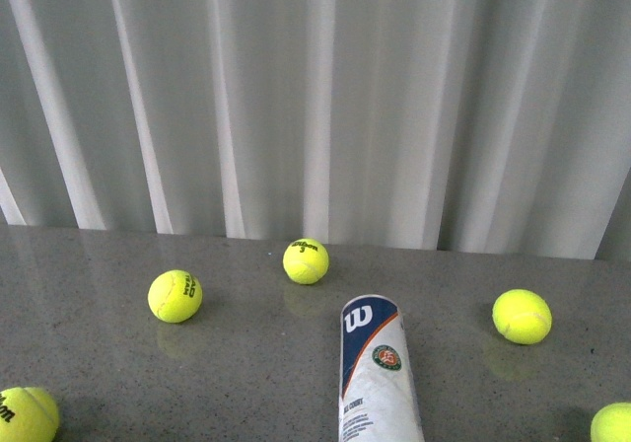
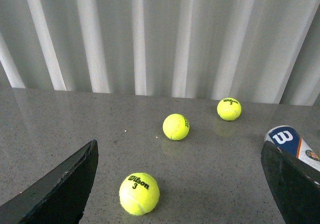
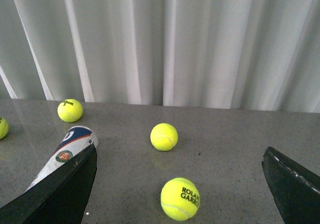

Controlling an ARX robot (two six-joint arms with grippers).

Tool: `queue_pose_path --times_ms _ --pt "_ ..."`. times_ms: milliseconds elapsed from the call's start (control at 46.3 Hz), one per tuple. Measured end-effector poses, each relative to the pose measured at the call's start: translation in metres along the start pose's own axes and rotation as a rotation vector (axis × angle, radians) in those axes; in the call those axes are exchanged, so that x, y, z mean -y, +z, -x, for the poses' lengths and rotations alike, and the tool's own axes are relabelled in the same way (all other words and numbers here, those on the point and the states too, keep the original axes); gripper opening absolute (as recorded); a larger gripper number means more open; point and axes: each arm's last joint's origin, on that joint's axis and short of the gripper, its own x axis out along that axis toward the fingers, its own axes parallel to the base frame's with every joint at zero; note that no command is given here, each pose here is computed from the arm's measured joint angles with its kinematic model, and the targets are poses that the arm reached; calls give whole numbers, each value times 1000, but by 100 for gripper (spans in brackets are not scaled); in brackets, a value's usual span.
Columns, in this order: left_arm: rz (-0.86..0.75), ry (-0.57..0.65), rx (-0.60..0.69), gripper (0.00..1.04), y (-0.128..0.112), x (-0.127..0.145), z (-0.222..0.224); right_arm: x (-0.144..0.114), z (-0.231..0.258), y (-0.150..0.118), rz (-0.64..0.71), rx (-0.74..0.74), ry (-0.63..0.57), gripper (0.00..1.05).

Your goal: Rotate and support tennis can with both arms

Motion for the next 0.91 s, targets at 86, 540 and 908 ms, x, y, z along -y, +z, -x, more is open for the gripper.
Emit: queue_pose_path --times_ms 86,540,908 --pt "0 0 0 98 0 0 0 0 0 0 0 0 0 98" --pt "0 0 0 98 0 0 0 0 0 0 0 0 0 98" --pt "0 0 0 98 0 0 0 0 0 0 0 0 0 98"
